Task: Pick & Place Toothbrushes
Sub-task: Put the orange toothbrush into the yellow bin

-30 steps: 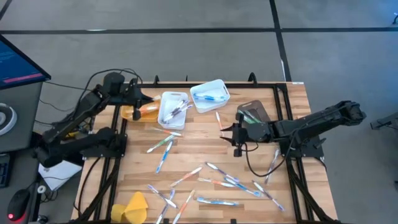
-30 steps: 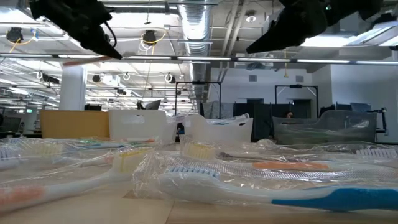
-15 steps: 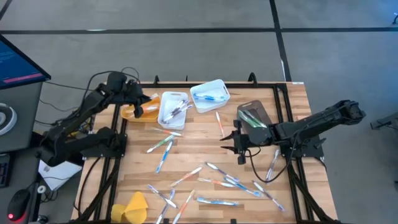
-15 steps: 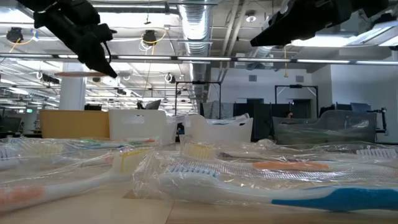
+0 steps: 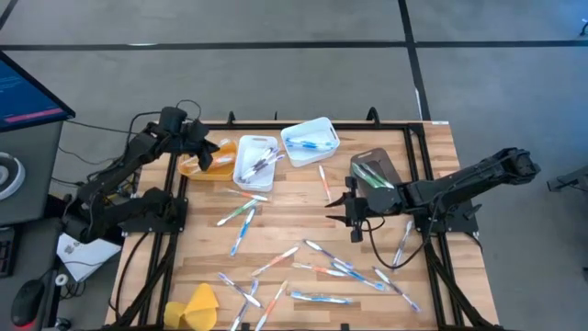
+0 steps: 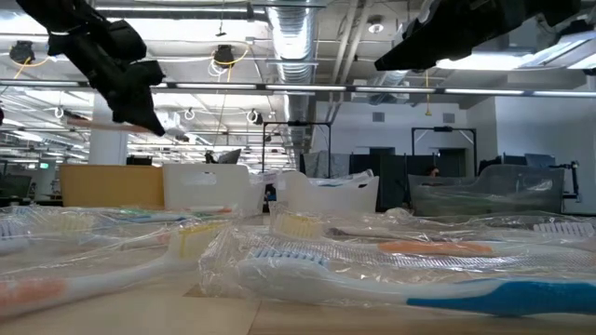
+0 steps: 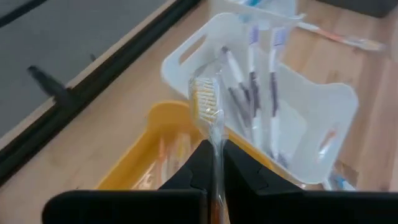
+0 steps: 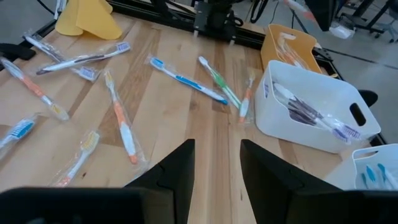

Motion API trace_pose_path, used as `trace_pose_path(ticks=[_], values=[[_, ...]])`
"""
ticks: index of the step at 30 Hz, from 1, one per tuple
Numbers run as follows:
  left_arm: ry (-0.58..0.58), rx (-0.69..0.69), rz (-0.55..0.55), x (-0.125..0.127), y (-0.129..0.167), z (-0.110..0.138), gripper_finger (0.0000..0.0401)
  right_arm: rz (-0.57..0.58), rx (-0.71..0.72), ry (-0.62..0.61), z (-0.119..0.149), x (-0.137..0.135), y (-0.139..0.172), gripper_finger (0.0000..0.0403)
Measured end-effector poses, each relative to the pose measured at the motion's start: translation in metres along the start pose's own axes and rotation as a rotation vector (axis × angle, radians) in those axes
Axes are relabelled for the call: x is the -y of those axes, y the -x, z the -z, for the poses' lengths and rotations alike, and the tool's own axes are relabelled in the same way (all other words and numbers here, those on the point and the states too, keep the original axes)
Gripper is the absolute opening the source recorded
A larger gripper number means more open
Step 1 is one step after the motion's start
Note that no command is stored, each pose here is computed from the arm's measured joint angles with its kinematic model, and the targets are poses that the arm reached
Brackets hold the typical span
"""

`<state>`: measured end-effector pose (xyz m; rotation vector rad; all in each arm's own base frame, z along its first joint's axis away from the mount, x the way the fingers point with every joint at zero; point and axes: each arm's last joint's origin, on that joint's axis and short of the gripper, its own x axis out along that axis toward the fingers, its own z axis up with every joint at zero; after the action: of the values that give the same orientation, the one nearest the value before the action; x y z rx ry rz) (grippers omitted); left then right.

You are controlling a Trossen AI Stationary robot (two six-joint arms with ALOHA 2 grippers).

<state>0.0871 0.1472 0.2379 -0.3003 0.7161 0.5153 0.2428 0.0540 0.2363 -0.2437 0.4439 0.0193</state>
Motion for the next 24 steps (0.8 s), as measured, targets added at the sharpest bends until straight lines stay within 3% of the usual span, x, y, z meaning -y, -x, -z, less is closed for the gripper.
trace_pose_path(ticks=[4, 13, 24], values=[[0.042, -0.026, -0.044, -0.004, -0.003, 0.007, 0.0010, 0.000, 0.000, 0.000, 0.000, 0.000, 0.000, 0.0122], [0.079, -0.053, -0.014, -0.003, -0.012, 0.021, 0.0010, 0.001, 0.000, 0.009, 0.000, 0.000, 0.000, 0.0122], [-0.084, -0.016, 0.060, -0.001, -0.019, 0.028, 0.0010, 0.001, 0.000, 0.009, 0.000, 0.000, 0.000, 0.0122]])
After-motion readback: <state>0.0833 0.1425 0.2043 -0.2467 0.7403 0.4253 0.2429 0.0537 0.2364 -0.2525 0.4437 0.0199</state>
